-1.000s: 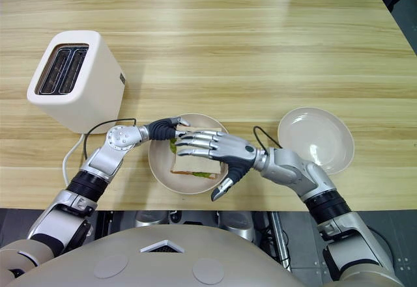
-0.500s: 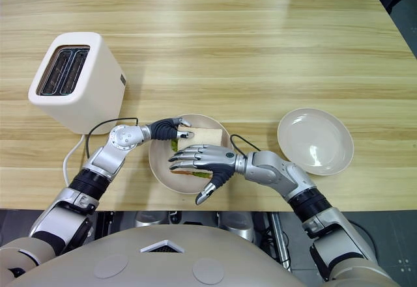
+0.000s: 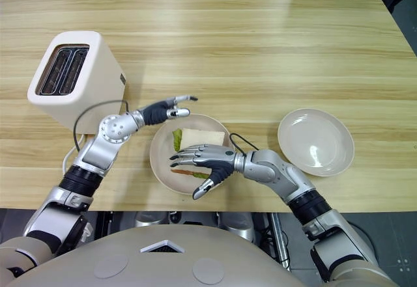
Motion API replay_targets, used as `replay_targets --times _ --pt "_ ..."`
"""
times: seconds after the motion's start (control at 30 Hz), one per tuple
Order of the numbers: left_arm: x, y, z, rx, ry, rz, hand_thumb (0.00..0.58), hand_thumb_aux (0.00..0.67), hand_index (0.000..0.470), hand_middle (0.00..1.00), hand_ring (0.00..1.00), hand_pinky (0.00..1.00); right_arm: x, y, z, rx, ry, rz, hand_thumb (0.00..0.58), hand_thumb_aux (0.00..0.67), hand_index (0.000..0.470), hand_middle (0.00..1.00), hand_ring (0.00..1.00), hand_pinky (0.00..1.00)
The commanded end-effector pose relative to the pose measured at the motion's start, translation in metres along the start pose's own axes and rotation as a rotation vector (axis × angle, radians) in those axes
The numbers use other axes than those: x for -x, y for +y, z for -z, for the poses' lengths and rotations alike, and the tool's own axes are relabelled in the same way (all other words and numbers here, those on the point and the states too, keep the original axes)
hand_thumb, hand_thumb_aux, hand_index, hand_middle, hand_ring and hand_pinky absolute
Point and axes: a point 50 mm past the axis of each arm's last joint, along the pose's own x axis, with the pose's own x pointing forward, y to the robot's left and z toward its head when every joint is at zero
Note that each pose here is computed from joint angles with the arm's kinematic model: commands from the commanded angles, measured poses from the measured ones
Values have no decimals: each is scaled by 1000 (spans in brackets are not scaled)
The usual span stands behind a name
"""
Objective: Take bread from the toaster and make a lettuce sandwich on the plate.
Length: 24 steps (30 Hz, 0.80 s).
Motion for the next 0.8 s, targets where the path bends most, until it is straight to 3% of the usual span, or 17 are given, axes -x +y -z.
replay_targets --times 0.03,0.17,0.37,0.4,0.43,0.47,0.57,0.8 --pt "8 22 -8 -140 23 -119 0 0 0 1000 1000 1000 5 30 13 -81 105 -161 0 0 0 0 0 0" --pt "15 41 -11 -298 85 -293 0 0 0 1000 1000 1000 1 19 16 -52 113 -81 0 0 0 0 0 0" --pt "24 39 -12 -224 51 -390 0 0 0 1000 1000 1000 3 -30 12 -83 39 255 0 0 0 0 0 0" --pt "28 39 -14 -190 32 -403 104 63 43 1000 1000 1000 6 -38 8 -131 -1 321 0 0 0 478 478 478" --pt "33 37 -15 -133 8 -402 566 568 390 1000 1000 1000 11 -46 2 -227 -61 373 579 638 438 1000 1000 1000" --pt "38 33 -16 -42 -26 -377 580 670 460 1000 1000 1000 15 -50 -3 -341 -124 410 580 670 460 1000 1000 1000" --pt "54 23 -21 263 -158 -283 580 670 460 1000 1000 1000 30 -61 -10 -626 -271 483 580 670 460 1000 1000 1000" --pt "96 1 -24 466 -291 -38 580 670 460 1000 1000 1000 67 -64 -14 -958 -415 492 580 670 460 1000 1000 1000"
